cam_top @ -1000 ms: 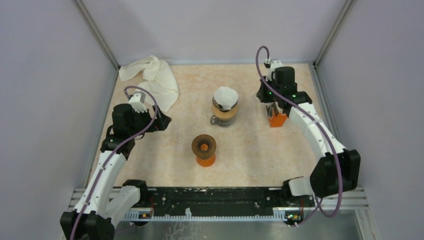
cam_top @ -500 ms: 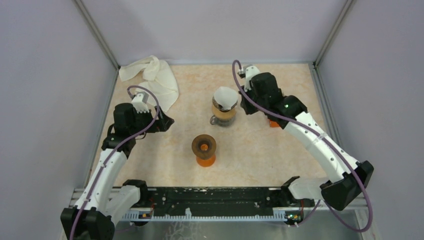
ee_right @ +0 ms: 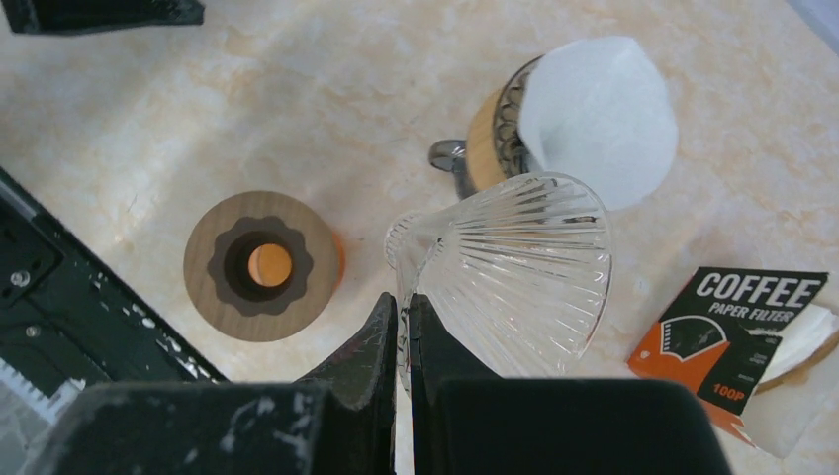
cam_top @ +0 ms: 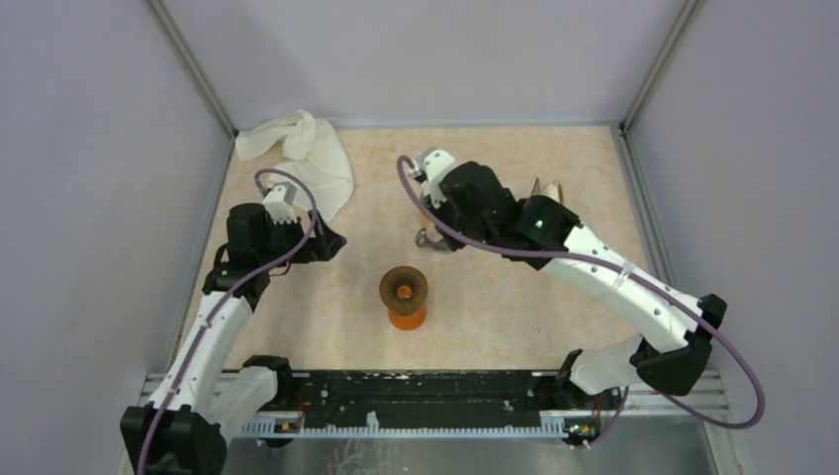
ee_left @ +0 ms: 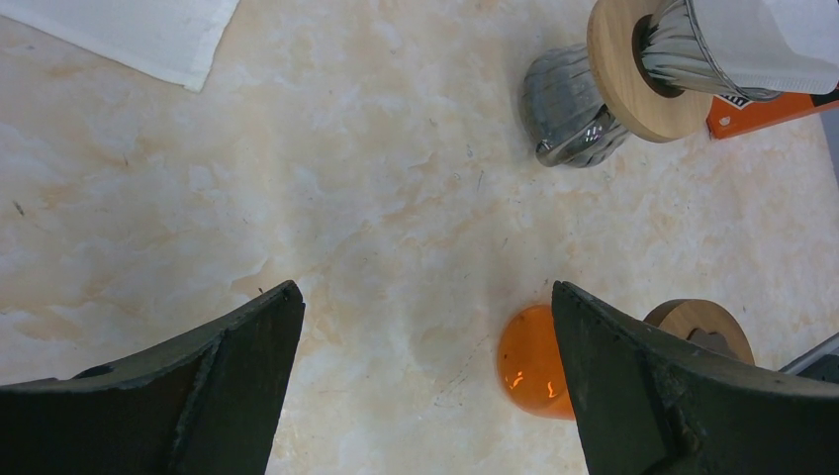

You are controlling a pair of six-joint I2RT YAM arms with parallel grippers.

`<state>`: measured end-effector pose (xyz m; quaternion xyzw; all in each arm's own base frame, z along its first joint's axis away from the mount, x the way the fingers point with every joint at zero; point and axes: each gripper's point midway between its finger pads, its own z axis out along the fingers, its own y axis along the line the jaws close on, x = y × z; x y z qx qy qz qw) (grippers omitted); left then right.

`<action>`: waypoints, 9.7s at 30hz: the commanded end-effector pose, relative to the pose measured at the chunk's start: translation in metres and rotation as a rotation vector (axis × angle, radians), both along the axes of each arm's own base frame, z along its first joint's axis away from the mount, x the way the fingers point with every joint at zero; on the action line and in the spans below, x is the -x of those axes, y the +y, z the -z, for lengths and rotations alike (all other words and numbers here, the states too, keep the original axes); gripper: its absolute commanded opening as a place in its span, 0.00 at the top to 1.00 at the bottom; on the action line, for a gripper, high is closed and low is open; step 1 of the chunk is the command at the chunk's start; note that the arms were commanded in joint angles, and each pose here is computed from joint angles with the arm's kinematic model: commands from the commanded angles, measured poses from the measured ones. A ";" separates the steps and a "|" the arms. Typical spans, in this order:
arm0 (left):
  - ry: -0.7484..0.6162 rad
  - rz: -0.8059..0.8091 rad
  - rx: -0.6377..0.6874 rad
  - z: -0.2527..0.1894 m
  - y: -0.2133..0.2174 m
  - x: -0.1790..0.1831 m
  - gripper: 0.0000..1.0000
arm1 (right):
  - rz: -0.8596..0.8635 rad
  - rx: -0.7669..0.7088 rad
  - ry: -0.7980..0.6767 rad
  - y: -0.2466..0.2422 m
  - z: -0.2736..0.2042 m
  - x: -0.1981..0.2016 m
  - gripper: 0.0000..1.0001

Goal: Place the coffee filter in the dripper
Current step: Place the coffee dripper in the dripper holder, then pick up the coffee filter from the coffee filter holder.

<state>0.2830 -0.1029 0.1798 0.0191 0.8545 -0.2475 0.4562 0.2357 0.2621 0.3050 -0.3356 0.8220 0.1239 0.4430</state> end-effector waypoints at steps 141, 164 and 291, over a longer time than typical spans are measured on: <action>0.230 0.349 0.227 -0.019 -0.132 0.103 0.74 | -0.033 -0.253 0.350 0.055 0.093 0.033 0.86; 0.260 0.364 0.169 -0.017 -0.139 0.108 0.84 | 0.029 -0.080 0.493 0.048 0.154 0.038 1.00; -0.362 -0.286 -0.259 -0.091 0.004 -0.006 0.01 | 0.885 -0.136 0.016 -0.238 0.075 -0.175 0.55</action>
